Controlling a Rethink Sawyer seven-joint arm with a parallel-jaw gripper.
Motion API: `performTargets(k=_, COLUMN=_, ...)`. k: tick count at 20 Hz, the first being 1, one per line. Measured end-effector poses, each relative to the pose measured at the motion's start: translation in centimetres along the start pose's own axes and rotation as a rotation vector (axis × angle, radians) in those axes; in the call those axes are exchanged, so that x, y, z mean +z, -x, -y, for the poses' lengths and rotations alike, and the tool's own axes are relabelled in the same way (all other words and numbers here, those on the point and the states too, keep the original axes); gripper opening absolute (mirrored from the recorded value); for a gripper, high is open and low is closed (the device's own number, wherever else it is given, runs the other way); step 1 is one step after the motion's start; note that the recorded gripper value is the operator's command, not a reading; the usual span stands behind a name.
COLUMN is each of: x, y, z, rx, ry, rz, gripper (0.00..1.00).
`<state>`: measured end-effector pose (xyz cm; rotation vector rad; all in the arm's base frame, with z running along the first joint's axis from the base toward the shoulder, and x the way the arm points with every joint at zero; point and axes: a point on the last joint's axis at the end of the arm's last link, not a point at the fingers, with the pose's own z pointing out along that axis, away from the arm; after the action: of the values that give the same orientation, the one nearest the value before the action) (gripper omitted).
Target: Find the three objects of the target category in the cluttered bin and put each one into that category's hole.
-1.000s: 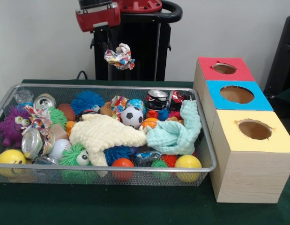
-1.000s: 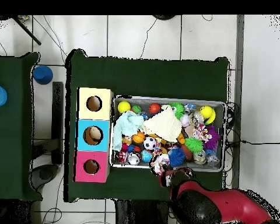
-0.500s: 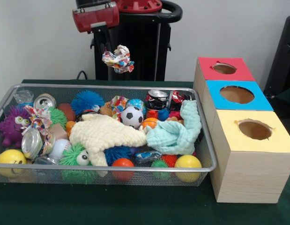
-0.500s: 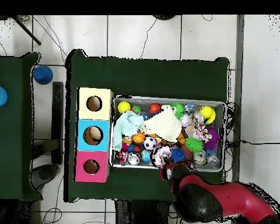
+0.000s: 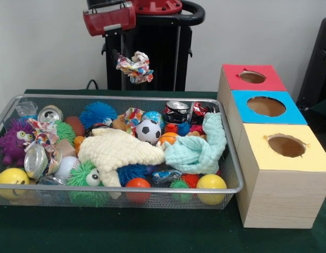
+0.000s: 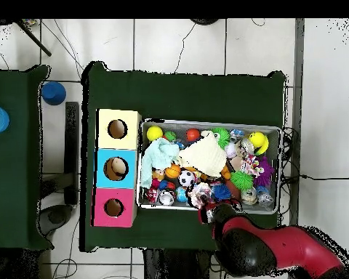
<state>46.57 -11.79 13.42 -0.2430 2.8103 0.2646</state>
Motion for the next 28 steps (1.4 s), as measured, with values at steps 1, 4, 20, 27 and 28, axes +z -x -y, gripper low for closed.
performTargets(k=1, x=0.0, y=0.0, z=0.0, rx=-0.001, ry=0.0, rz=0.0, gripper=1.0)
performTargets(k=4, x=0.0, y=0.0, z=0.0, rx=-0.002, ry=0.0, rz=0.0, gripper=1.0)
performTargets(k=20, x=0.1, y=0.6, z=-1.3, rx=-0.041, ry=-0.021, rz=-0.009, gripper=1.0)
performTargets(k=27, x=1.2, y=1.8, z=-5.7, rx=-0.126, ry=-0.058, rz=-0.005, gripper=1.0)
performTargets(k=28, x=1.3, y=2.0, z=-6.3, rx=-0.135, ry=-0.062, rz=-0.001, gripper=1.0)
